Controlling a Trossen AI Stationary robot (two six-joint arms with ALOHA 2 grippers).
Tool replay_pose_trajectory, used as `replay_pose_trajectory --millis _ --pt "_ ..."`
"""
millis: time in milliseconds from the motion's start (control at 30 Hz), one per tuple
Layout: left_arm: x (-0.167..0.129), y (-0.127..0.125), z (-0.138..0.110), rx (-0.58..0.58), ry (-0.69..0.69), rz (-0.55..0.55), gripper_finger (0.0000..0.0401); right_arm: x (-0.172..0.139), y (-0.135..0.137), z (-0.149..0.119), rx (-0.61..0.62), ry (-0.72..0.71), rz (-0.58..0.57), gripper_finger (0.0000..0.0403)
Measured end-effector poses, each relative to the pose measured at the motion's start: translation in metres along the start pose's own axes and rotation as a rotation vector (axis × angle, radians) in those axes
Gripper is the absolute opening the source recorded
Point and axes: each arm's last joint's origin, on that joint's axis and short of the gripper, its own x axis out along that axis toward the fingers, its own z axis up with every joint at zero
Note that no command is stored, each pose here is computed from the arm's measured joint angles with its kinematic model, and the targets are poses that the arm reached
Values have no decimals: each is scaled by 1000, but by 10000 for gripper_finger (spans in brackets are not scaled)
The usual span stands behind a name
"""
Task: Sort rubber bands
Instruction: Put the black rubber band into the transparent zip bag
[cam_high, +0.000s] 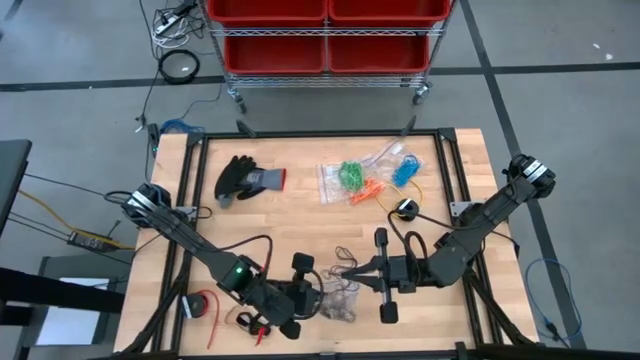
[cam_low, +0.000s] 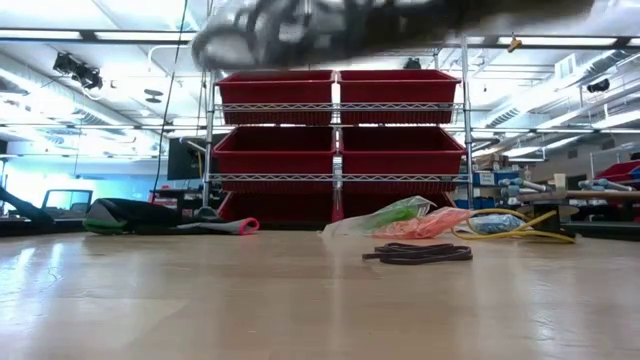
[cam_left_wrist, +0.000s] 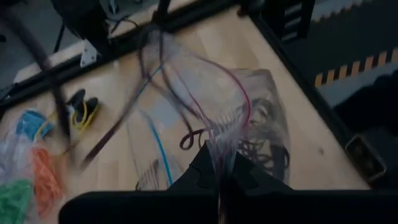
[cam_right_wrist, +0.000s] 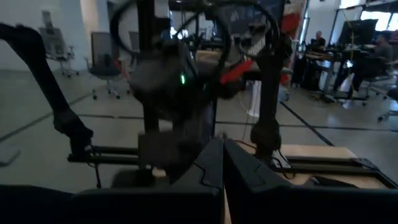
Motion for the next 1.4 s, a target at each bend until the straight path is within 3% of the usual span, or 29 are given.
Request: replay_pose_trajectory --millis 333,633,800,1400 --pt "20 -10 -17 66 89 1 2 7 0 3 58 -60 91 0" --pt "35 -7 -24 51 126 23 2 46 26 1 -6 -21 160 0" --pt "35 -7 -25 42 130 22 2 60 34 -1 -76 96 97 0" --pt "34 -8 -28 11 160 24 2 60 25 -23 -47 303 -55 0"
